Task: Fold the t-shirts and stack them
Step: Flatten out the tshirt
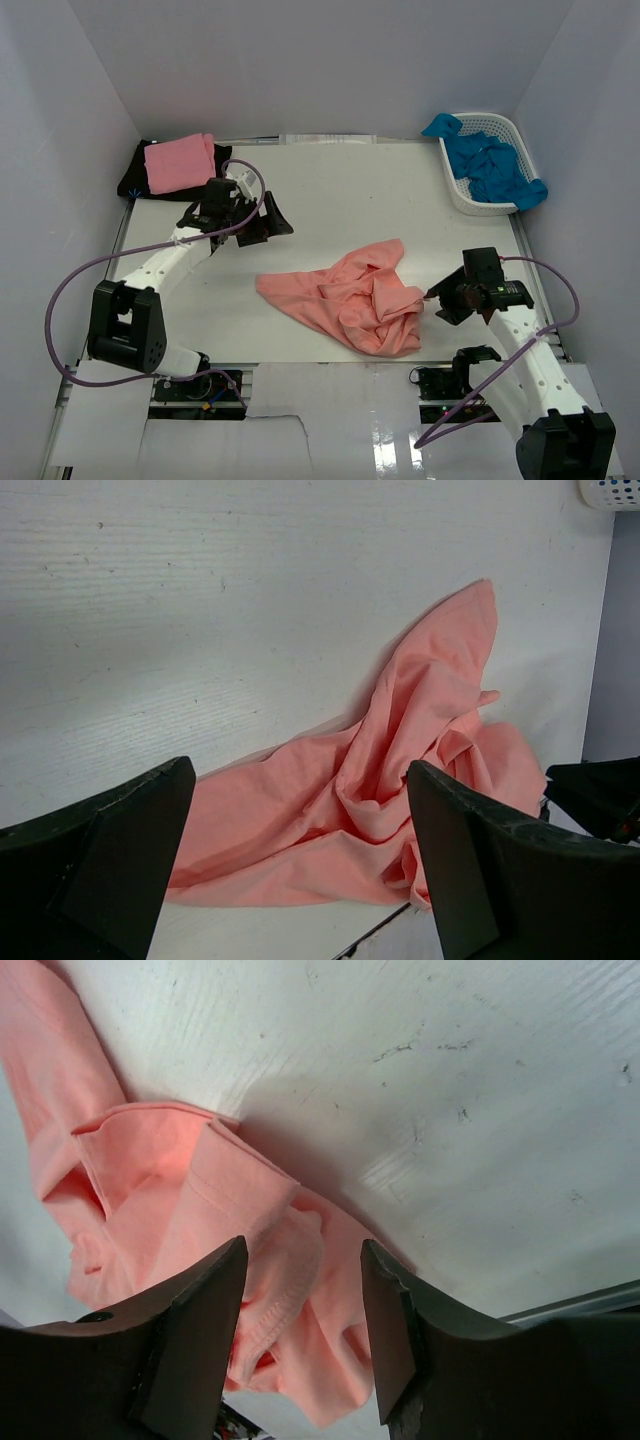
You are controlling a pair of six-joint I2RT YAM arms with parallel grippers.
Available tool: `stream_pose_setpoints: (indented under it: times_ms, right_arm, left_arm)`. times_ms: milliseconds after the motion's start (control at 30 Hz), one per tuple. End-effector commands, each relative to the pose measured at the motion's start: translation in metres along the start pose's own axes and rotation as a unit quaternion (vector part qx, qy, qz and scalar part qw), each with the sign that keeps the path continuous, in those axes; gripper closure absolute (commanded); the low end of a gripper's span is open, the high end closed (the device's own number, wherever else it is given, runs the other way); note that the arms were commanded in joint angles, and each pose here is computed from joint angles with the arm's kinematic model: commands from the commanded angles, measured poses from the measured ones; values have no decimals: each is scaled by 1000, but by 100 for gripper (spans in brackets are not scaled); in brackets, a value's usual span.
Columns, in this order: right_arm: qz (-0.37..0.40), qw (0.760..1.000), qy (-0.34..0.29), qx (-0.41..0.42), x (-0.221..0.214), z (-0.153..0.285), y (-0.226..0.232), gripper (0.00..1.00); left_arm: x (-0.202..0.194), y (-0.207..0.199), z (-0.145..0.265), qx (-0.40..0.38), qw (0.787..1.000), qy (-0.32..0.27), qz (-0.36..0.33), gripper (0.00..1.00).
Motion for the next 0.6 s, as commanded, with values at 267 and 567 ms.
stream_pose_setpoints:
  times_ms: [267,567]
  right_arm:
    - [-16,1000,-17,-10,7,-19,-3,44]
    - [-33,999,-21,20,8,-21,2,44]
  left_arm:
    - [2,-9,12,-36,999,-21,-12,2]
    - [5,-11,11,-40,999,-20,-21,2]
Point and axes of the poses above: each gripper's point midway between its finger pads, its own z axis back along the fingers, its own y axis along the line the jaws close on, x = y × z, the point moved 9 cm from there along z, back along the fingers, and after that the axes turned 11 degrees about z, right-handed, at the moved point
